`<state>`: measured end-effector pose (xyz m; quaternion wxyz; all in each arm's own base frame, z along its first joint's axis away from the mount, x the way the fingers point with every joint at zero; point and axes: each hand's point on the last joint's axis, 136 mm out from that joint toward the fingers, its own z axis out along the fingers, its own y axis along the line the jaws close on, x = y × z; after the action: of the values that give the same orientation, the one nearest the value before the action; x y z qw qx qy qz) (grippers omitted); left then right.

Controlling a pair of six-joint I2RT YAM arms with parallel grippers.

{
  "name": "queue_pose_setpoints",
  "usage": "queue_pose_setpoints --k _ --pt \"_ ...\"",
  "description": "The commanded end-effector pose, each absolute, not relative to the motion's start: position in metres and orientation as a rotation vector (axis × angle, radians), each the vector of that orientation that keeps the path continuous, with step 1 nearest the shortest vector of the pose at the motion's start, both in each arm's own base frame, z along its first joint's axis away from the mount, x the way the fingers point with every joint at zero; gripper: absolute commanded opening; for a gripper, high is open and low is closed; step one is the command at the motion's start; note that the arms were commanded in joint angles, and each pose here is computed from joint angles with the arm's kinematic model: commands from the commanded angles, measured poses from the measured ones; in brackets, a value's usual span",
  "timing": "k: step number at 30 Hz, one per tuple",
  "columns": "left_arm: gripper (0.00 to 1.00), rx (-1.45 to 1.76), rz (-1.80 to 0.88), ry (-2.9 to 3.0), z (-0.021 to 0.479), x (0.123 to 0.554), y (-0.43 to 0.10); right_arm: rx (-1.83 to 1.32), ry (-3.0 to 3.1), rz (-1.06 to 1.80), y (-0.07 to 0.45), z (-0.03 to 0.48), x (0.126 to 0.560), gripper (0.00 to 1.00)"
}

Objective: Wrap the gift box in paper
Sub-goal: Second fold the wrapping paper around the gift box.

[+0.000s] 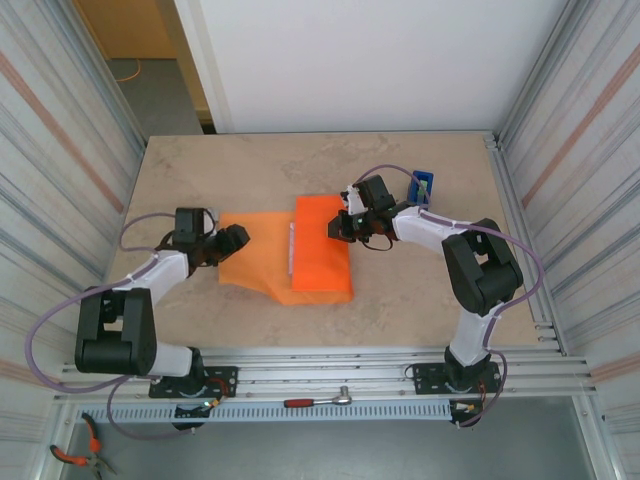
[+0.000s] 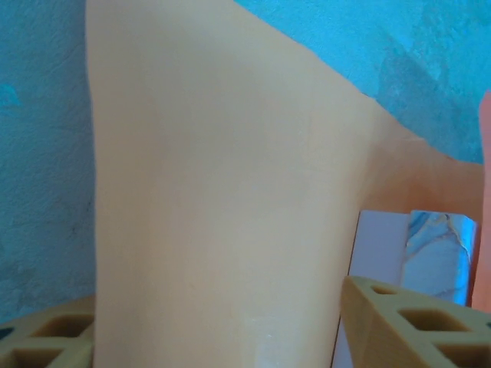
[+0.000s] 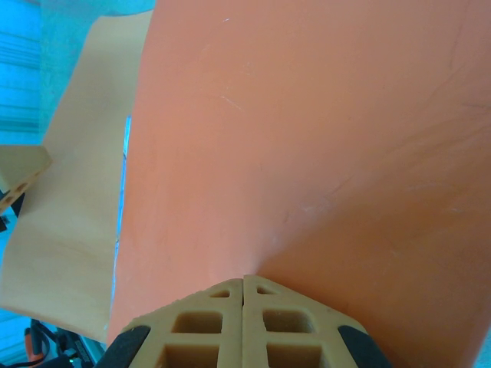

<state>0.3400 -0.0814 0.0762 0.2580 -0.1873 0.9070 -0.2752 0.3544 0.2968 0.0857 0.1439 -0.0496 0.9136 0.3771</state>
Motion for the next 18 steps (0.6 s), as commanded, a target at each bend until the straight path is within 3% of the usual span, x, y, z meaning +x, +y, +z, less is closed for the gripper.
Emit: queue_pose_setpoints --k 1,18 --pt "0.57 -0.470 -0.845 2.445 0.091 0.337 -0.089 -0.112 2.787 0.979 0.283 0.040 0.333 0.00" --pt "0.48 -0.544 -0.826 2.461 0.094 0.295 -0.075 -0.105 2.793 0.971 0.280 0.038 0.331 0.00"
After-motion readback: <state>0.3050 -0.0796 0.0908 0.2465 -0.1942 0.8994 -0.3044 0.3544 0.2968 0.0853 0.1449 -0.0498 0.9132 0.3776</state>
